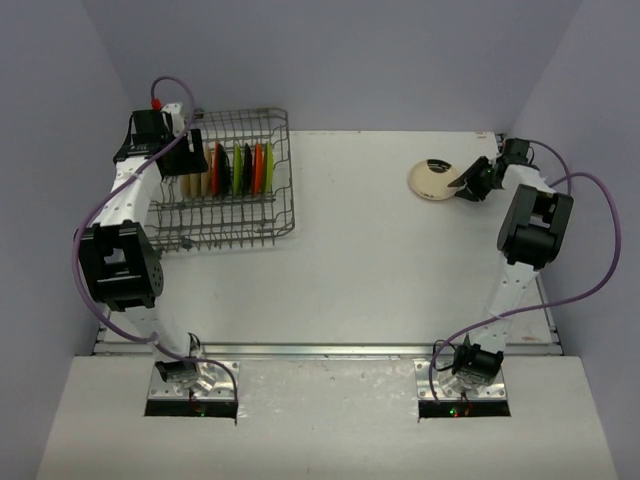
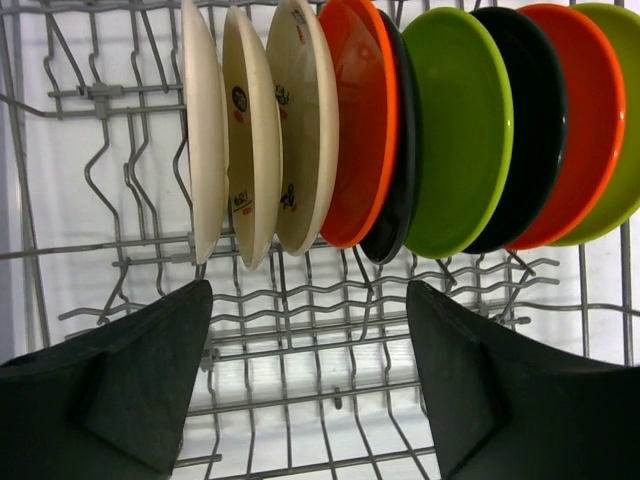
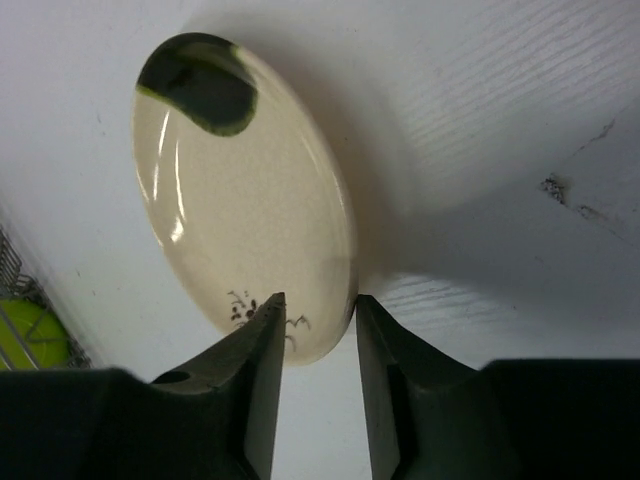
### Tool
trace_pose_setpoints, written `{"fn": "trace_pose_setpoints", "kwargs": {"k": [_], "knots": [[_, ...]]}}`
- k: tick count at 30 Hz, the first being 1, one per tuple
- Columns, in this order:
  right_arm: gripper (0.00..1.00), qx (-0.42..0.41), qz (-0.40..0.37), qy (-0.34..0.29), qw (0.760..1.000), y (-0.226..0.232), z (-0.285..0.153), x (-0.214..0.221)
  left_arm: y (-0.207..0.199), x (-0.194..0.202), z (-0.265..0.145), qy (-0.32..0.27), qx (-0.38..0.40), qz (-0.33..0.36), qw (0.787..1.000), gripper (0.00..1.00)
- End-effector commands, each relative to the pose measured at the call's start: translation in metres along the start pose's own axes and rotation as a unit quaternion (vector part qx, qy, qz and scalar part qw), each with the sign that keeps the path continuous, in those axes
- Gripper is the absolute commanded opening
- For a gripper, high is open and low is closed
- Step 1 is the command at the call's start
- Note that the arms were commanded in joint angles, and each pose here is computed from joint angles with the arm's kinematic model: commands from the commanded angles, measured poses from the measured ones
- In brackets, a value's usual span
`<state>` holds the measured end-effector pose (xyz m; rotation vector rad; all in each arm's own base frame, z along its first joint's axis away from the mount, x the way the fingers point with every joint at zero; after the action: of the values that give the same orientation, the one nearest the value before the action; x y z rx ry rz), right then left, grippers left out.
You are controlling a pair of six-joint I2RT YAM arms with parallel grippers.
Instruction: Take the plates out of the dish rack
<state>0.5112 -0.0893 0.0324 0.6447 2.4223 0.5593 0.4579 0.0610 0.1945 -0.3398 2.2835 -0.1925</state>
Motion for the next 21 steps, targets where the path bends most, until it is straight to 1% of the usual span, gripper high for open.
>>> {"fn": "trace_pose_setpoints", "kwargs": {"k": [1, 3, 6, 8, 10, 13, 15, 16, 17, 18, 19, 21], "knots": [[0.43, 0.012, -0.012, -0.033, 0.999, 0.0, -0.007, -0.02, 0.001, -0.018, 0.004, -0.02, 0.007, -0.014, 1.0, 0.66], [0.43, 0.018, -0.013, -0.035, 0.999, 0.0, -0.009, -0.021, 0.003, -0.02, 0.008, -0.022, 0.005, -0.015, 1.0, 0.61], [0.44, 0.023, -0.018, -0.041, 0.999, 0.002, -0.017, -0.024, 0.003, -0.024, 0.009, -0.024, 0.007, -0.017, 1.0, 0.57], [0.45, 0.029, -0.02, -0.041, 0.999, 0.003, -0.022, -0.024, 0.004, -0.026, 0.011, -0.022, 0.009, -0.019, 1.0, 0.51], [0.47, 0.031, -0.025, -0.042, 0.998, 0.006, -0.029, -0.023, 0.005, -0.026, 0.013, -0.017, 0.009, -0.017, 1.0, 0.47], [0.51, 0.027, -0.031, -0.046, 0.998, 0.014, -0.043, -0.023, 0.01, -0.025, 0.017, -0.013, 0.003, -0.016, 1.0, 0.46], [0.52, 0.022, -0.034, -0.041, 0.998, 0.018, -0.046, -0.02, 0.012, -0.026, 0.017, -0.016, -0.002, -0.016, 1.0, 0.45], [0.53, 0.016, -0.043, -0.045, 0.998, 0.025, -0.055, -0.021, 0.015, -0.03, 0.017, -0.022, -0.003, -0.017, 1.0, 0.45], [0.54, 0.013, -0.047, -0.04, 0.998, 0.026, -0.055, -0.017, 0.015, -0.03, 0.017, -0.022, -0.001, -0.017, 1.0, 0.45], [0.62, 0.007, -0.062, -0.041, 0.997, 0.033, -0.061, -0.015, 0.018, -0.032, 0.016, -0.025, 0.002, -0.019, 0.999, 0.45], [0.68, 0.004, -0.071, -0.04, 0.997, 0.038, -0.065, -0.014, 0.019, -0.034, 0.015, -0.027, 0.005, -0.02, 0.999, 0.45], [0.76, -0.002, -0.088, -0.045, 0.995, 0.049, -0.076, -0.012, 0.023, -0.039, 0.013, -0.03, 0.007, -0.022, 0.999, 0.45]]}}
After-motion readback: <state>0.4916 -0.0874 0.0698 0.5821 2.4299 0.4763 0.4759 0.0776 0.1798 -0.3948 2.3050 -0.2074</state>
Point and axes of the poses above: each gripper's point midway between its finger pads, its own z axis out along the fingers, its own y axis along the line the jaws close on, x = y × z, the point moved 2 cm from there along -z, back along the fingers, and after that the axes turned 11 degrees about -z, right-handed, at the moved point
